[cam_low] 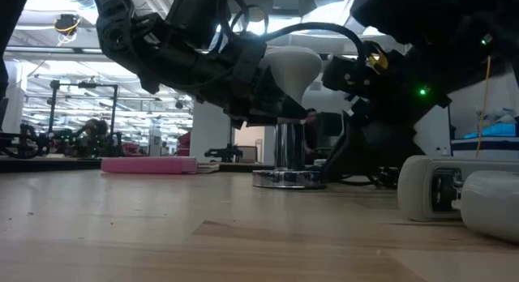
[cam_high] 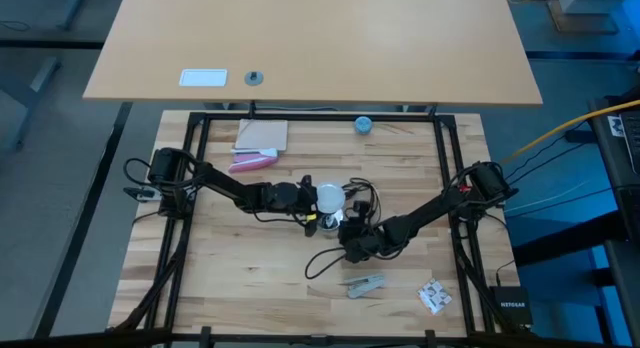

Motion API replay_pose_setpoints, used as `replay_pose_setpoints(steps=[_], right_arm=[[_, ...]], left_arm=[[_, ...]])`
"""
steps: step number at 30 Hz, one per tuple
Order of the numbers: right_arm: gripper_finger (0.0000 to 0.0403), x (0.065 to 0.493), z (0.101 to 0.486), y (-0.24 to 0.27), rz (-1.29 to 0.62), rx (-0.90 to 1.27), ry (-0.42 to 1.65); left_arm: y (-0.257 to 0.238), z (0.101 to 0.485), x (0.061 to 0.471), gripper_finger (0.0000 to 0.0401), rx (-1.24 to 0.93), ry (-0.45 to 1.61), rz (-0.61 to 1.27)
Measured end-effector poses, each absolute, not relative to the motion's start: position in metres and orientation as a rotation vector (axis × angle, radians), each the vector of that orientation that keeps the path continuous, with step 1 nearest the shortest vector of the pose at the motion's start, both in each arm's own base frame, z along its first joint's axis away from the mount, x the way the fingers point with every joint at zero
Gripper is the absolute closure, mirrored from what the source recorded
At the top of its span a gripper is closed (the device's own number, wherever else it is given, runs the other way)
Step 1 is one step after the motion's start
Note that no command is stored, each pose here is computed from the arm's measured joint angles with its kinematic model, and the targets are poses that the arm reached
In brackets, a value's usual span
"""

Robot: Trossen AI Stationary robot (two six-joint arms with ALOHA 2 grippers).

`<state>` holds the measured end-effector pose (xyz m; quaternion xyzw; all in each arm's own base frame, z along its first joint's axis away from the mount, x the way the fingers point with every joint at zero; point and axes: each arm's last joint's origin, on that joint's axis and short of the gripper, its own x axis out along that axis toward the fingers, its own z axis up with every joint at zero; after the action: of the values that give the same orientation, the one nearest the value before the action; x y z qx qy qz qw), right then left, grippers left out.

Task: Screw lightbulb
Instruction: Insert the lightbulb into the lamp

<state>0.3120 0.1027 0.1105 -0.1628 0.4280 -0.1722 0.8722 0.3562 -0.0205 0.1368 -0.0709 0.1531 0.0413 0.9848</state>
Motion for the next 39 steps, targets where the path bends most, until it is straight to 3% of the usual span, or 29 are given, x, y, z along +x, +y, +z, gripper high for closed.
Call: replay_pose_setpoints(steps=[14,29,39], right_arm=[[0.0375,0.317,0.110,0.073,-0.539,-0.417,0.898],[0.0375,0.297,0.155,0.107,-0.330,-0.419,0.835],[0.0375,0.299,0.160,0.122,-0.272,-0.400,0.753]], left_arm=[[-0.033,0.138,0.356,0.0251,-0.169,0.310,0.019],[-0.016,0.139,0.357,0.0251,-0.177,0.276,0.090],[-0.005,0.141,0.358,0.0251,-0.182,0.255,0.121]])
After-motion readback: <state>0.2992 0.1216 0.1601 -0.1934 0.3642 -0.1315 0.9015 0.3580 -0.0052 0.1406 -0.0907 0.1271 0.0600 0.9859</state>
